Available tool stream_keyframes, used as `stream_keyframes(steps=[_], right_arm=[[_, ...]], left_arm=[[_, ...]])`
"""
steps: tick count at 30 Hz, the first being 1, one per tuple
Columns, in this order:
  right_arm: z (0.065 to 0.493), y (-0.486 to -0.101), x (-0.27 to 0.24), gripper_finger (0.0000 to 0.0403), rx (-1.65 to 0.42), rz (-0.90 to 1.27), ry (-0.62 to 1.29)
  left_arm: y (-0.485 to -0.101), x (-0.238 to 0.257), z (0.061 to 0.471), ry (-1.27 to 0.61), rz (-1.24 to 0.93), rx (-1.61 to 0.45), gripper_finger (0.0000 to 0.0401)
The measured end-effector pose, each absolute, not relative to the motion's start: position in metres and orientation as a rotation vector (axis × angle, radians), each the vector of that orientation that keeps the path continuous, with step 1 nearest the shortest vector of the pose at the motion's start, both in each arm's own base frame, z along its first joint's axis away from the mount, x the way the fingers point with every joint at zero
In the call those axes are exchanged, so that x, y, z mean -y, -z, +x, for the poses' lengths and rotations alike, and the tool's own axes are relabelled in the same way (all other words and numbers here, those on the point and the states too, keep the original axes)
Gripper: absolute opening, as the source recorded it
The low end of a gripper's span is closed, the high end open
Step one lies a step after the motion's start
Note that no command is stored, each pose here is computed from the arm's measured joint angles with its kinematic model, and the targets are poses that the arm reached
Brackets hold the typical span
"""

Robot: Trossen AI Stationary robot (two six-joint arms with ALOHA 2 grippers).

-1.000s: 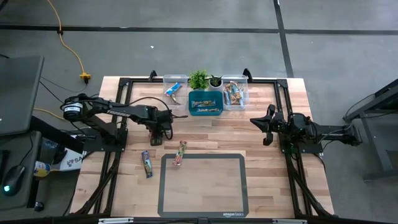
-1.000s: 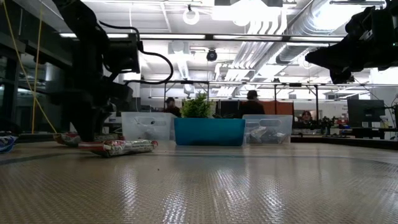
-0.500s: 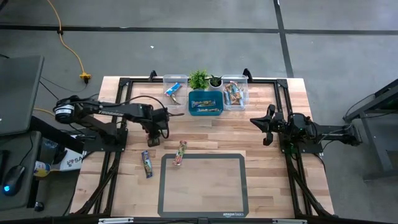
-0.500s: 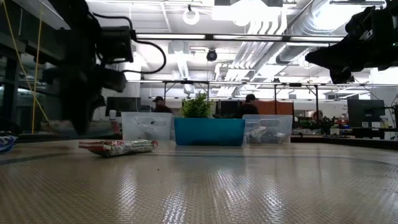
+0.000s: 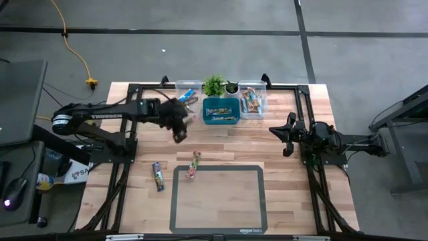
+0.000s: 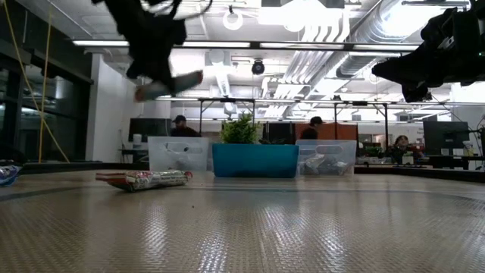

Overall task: Pick and place Granola Bars by type
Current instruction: Put the red granola bar into the left transparent bin

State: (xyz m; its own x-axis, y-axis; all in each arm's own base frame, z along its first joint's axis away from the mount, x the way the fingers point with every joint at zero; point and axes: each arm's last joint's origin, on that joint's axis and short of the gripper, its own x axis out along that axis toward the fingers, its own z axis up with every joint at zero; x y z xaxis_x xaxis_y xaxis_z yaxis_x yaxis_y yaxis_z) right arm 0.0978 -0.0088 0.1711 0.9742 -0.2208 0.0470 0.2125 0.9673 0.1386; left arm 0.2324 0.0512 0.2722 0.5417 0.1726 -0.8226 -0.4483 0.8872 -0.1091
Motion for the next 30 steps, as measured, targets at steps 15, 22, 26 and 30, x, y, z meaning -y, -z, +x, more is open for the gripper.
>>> stream_keyframes(steps=[15,22,26,30], right_arm=[[0.098,-0.171,0.009,0.0,0.062,0.133,0.219],[0.098,-0.171,0.009,0.0,0.062,0.133,0.219],[0.098,-0.171,0.009,0.0,0.062,0.133,0.219],[0.098,-0.171,0.009,0.0,0.062,0.133,0.219]], left_arm=[[-0.324,-0.143,0.205,-1.048,-0.819,-0.548,0.0051],[-0.289,-0.196,0.207,-1.049,-1.011,-0.606,0.0051],[-0.265,-0.21,0.221,-1.042,-1.028,-0.669,0.0051],[-0.236,-0.22,0.233,-1.052,-1.08,-0.752,0.0051]])
